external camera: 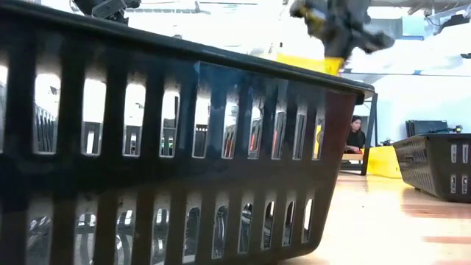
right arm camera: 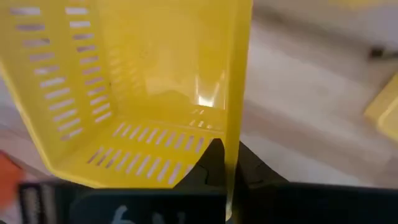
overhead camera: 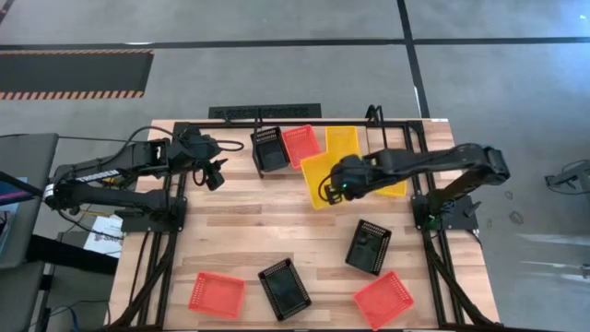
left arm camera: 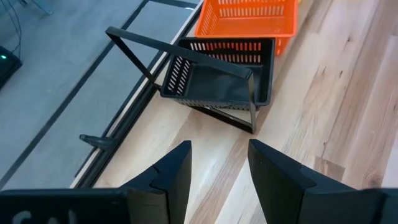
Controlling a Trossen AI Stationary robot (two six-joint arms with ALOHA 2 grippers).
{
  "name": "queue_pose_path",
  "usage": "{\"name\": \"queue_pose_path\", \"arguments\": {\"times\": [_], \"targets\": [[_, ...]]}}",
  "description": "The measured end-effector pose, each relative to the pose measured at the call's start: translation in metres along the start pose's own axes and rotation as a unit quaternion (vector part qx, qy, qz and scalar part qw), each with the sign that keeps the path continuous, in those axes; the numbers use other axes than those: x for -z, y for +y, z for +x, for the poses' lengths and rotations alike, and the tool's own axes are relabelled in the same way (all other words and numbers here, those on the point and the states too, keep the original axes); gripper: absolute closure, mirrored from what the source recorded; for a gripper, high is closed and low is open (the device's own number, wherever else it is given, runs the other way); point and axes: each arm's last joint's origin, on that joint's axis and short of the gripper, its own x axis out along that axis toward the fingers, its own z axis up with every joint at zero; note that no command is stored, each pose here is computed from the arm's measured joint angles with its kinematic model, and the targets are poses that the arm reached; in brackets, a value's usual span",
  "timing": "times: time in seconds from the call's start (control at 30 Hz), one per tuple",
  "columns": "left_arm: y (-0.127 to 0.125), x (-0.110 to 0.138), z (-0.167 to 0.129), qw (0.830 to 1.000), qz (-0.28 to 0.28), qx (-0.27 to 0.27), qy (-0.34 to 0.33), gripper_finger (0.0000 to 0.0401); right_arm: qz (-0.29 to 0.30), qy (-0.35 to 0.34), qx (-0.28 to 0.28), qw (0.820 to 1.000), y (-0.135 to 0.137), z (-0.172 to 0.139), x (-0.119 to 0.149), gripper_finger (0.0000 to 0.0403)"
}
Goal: Stack baskets on shelf by color
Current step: Stack the left yellow bin on top of the other yellow bin on the shelf
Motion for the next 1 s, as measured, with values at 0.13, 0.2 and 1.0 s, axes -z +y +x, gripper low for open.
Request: {"name": "queue_pose_path", "arguments": {"times": [0.13,0.2,1.0], "targets": [[0.000,-0.002,0.000,1.000,0.002,0.001,-0.012,0.0255,0.014,-0.073,0.023,0.997,-0.007,-0.029,-0.015,0.0398],[0.000,-0.004,0.000,1.000,0.005,0.001,-0.019,0.0255,0.022,-0.087,0.032,0.995,-0.015,-0.036,-0.026,0.0398],[-0.001,-0.004,0.000,1.000,0.003,0.011,-0.019,0.0255,0.055,-0.057,0.041,0.996,-0.087,0.022,-0.117,0.0398]]}}
